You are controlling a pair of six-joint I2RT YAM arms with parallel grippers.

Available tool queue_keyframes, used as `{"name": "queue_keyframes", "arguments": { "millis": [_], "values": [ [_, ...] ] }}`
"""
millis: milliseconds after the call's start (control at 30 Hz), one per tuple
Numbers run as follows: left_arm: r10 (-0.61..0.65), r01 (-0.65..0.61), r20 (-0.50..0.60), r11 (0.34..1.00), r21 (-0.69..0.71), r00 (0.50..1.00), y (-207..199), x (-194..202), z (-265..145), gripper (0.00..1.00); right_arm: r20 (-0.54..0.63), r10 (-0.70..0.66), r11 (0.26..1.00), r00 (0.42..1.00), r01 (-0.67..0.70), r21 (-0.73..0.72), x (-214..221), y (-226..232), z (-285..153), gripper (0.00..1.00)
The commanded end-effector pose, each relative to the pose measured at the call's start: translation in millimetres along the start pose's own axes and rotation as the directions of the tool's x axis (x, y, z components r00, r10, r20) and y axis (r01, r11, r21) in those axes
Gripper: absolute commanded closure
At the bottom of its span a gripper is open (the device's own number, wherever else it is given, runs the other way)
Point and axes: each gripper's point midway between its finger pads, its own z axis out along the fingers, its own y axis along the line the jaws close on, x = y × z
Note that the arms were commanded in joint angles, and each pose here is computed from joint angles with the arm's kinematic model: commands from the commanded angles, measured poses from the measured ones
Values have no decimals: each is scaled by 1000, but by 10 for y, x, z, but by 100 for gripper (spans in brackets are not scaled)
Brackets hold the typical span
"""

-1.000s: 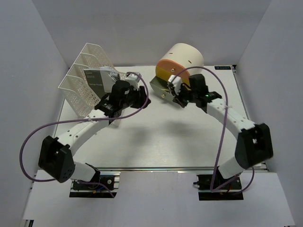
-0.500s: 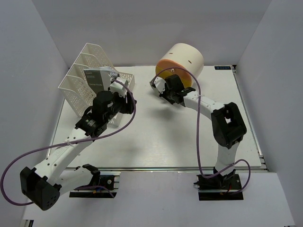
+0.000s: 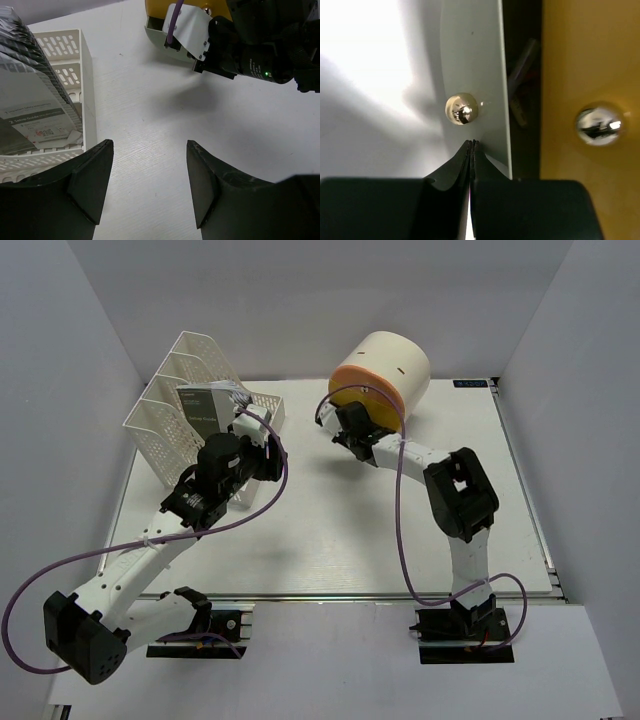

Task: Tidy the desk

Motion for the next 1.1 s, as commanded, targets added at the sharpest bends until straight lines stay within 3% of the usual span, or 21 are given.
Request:
{"name": "queue_keyframes", "arguments": {
  "millis": [0, 767, 900, 933, 1000, 1067],
  "values": [
    [7, -7, 19, 1000, -25, 1000, 61, -46, -37, 30, 52, 18, 987, 998, -26, 160, -267, -441, 2, 100],
    [11, -9, 20, 998, -57, 1000, 121, -20, -31, 28, 10, -7, 962, 1000, 4, 274, -247, -700, 125, 100],
    [7, -6, 24, 999, -51, 1000, 110, -13, -30, 25, 117, 47, 999, 992, -48, 10, -432, -349, -234, 100],
    [6, -4, 23, 999, -48, 1000, 105, -3, -31, 25, 188, 129, 981, 974, -97, -170, -581, -143, -507, 100],
    [7, -6, 25, 1000, -24, 1000, 65, 1, -25, 22, 209, 267, 903, 941, -169, -396, -640, 160, -838, 100],
    [5, -6, 32, 1000, 13, 999, 0, 0, -26, 20, 248, 344, 861, 906, -199, -467, -655, 96, -1211, 89]
  ]
}}
